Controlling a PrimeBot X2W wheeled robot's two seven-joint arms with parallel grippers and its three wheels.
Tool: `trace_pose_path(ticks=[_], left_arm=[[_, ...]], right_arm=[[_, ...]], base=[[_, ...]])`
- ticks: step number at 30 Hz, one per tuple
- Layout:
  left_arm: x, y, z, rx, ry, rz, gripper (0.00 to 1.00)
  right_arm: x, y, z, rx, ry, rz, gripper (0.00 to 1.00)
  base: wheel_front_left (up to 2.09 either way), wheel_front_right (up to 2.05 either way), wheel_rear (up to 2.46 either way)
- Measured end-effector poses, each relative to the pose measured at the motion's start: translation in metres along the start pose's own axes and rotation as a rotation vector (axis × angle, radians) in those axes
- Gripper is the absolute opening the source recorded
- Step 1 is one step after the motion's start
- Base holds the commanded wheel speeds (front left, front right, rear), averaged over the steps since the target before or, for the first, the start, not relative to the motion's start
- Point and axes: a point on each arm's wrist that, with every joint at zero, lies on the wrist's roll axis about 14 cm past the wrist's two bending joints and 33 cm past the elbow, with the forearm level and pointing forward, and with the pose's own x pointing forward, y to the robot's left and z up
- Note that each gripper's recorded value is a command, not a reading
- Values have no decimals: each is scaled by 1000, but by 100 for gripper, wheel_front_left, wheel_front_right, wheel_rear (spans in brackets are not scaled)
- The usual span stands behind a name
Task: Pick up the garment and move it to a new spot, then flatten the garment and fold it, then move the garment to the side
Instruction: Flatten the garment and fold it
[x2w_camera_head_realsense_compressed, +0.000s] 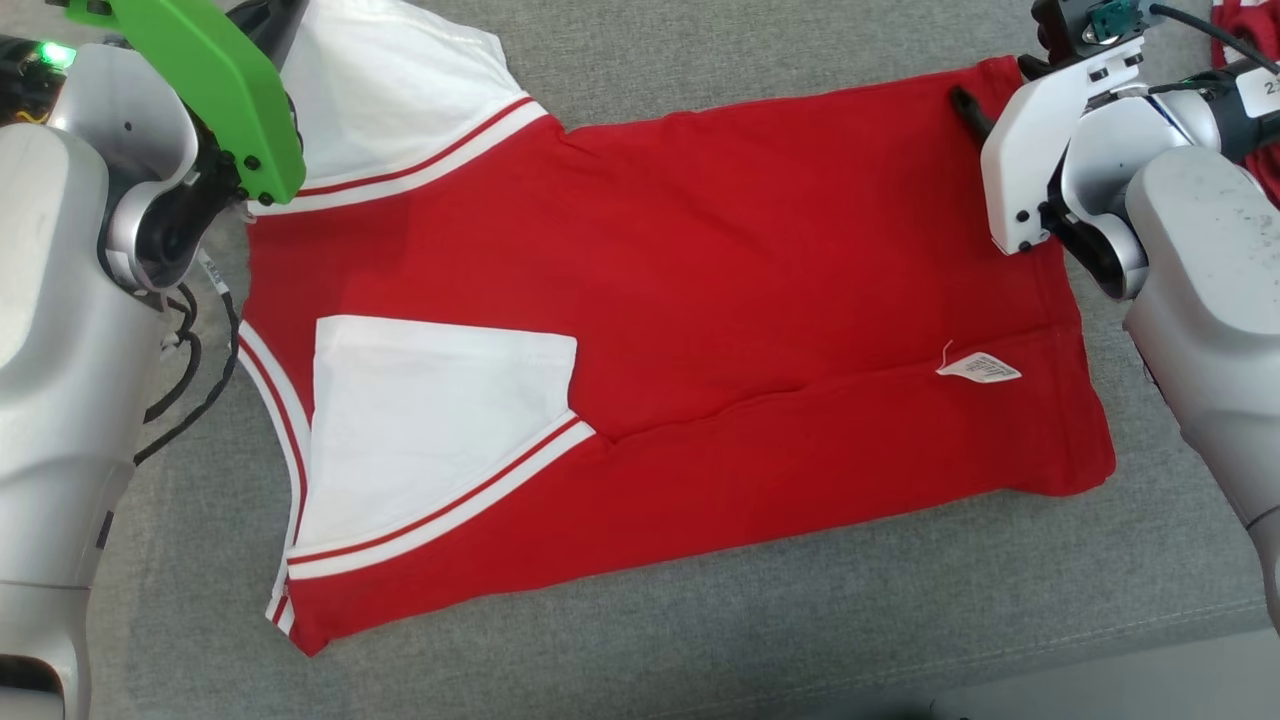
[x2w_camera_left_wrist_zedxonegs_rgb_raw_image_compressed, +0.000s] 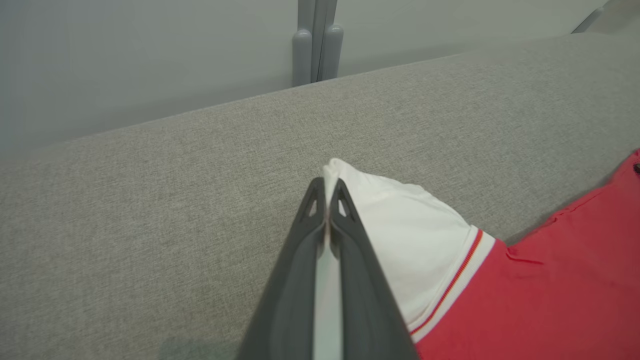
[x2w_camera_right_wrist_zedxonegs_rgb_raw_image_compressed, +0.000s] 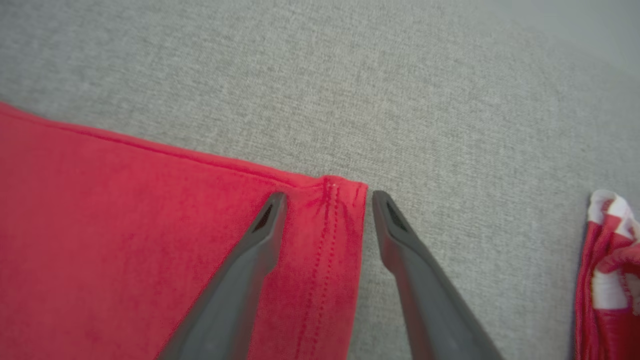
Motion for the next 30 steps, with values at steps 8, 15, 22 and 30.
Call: trace_pose_path(ticks=[8,15,22,30], left_arm=[[-9,1,10,8,-39,0,0],[-25,-3,35,21,-131,-7,0],[-56,-22,29,-14,-206,-52,0],[-112,-54,-1,-91,-280,-86,0]], right_arm=[[5,-8,3,41,-14,-14,0],[-7,-22,26,87,-171,-59,0],[-29,-5,27,112,-292,-33,0],[-65,-2,13,141,-397,-44,0]], base=[[0,0,0],[0,0,0],[0,0,0],[0,0,0]])
